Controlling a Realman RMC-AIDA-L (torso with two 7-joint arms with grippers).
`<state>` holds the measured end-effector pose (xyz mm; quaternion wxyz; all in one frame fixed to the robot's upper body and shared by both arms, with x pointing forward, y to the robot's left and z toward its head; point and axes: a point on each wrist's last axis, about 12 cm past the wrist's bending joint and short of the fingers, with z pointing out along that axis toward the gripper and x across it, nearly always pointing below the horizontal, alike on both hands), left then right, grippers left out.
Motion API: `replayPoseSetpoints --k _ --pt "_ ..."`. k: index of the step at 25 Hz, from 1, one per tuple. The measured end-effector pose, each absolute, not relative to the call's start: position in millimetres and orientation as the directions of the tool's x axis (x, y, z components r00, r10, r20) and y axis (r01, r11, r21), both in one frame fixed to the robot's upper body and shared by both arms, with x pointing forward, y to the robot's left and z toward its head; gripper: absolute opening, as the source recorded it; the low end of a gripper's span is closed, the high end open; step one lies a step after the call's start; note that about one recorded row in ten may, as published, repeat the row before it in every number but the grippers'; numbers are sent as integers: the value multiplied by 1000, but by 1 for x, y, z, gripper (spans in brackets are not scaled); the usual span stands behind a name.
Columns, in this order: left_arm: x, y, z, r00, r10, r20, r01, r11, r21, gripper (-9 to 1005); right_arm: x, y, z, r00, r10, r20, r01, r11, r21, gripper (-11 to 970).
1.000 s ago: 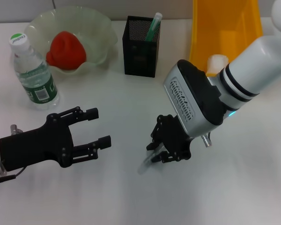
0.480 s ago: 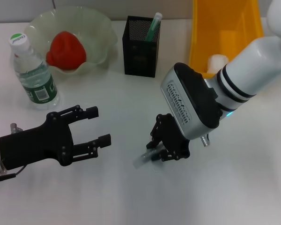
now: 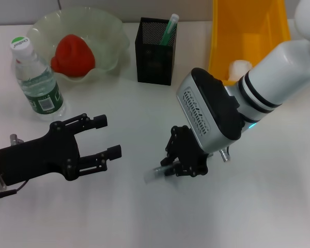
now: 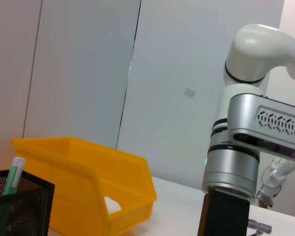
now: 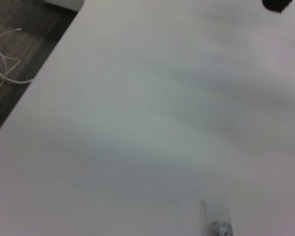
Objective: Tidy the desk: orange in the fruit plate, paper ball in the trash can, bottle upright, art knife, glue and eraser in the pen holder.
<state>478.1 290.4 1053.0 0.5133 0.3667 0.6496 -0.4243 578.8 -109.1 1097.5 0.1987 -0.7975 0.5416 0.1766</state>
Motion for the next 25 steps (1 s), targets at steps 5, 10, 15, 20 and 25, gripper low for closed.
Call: replayPoseSetpoints --k 5,10,15,20,25 --pt "478 290 1053 -202 40 -979 912 371 -174 786 580 -112 1100 334 -789 -516 -940 -316 -125 162" --pt "479 291 1054 -199 32 -980 910 378 -172 786 586 -123 1108 267 -770 -579 -963 -237 -128 151" --pt "480 293 1054 -191 19 -981 901 401 -167 786 591 -148 1116 165 -634 -756 -984 -50 -173 147" --pt "478 291 1052 -175 -7 -984 888 430 -161 786 585 -166 1114 165 -442 -882 -970 88 -226 145" --pt "477 290 1051 -175 -19 -984 885 436 -166 786 578 -178 1105 216 -283 -934 -936 212 -281 143"
